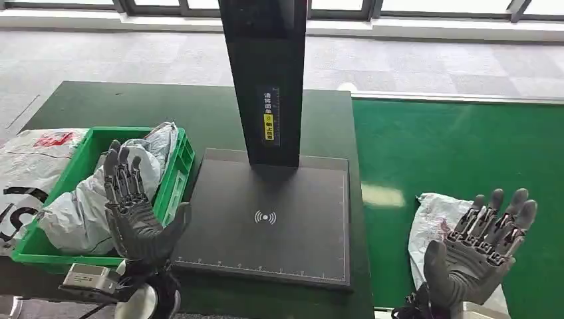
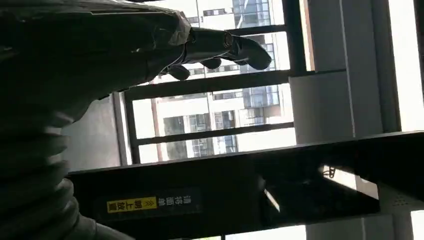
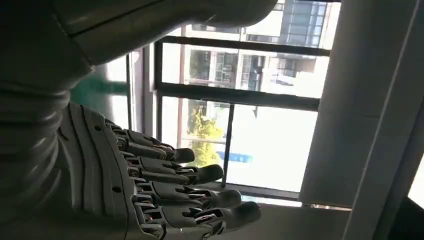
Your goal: Moved the parcel from conveyor to table for the left to box.
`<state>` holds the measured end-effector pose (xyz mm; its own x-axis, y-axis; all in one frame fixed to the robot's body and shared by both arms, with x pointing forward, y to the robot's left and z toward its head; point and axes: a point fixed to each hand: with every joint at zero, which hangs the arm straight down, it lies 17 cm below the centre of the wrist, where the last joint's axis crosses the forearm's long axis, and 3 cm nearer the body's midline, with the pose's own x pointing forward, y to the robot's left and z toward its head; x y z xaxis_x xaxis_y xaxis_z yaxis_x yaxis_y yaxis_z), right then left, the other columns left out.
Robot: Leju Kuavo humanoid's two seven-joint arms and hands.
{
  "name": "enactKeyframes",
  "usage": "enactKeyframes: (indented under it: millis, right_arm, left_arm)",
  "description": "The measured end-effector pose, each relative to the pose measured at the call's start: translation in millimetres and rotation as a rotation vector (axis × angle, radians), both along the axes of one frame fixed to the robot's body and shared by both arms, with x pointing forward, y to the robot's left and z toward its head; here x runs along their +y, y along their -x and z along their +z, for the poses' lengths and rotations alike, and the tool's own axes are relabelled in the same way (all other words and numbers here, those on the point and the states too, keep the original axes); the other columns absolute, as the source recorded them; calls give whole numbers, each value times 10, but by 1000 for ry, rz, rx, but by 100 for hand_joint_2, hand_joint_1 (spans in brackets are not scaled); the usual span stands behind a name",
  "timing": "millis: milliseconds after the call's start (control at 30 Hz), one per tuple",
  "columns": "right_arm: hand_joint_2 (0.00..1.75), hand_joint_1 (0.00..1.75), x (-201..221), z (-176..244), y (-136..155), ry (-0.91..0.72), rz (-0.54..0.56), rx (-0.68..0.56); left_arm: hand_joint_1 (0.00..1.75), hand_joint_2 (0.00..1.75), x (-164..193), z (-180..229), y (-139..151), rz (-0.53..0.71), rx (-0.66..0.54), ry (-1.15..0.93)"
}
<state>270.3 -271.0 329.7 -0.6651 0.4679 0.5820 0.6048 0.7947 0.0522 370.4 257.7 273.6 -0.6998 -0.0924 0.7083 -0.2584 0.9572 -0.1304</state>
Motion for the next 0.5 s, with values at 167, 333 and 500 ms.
enactKeyframes:
  millis: [167, 333, 500]
  right_arm:
    - [175, 0, 142, -126, -79, 130, -30, 49]
    - [175, 0, 41, -551, -490, 330, -158, 287]
    - [175, 0, -572, -984, -808, 428, -286, 480]
  left_arm:
    - [0, 175, -342, 97, 61, -118, -30, -24]
    - [0, 175, -740, 235, 155, -289, -75, -18]
    - [0, 175, -927, 313, 222, -363, -99, -15]
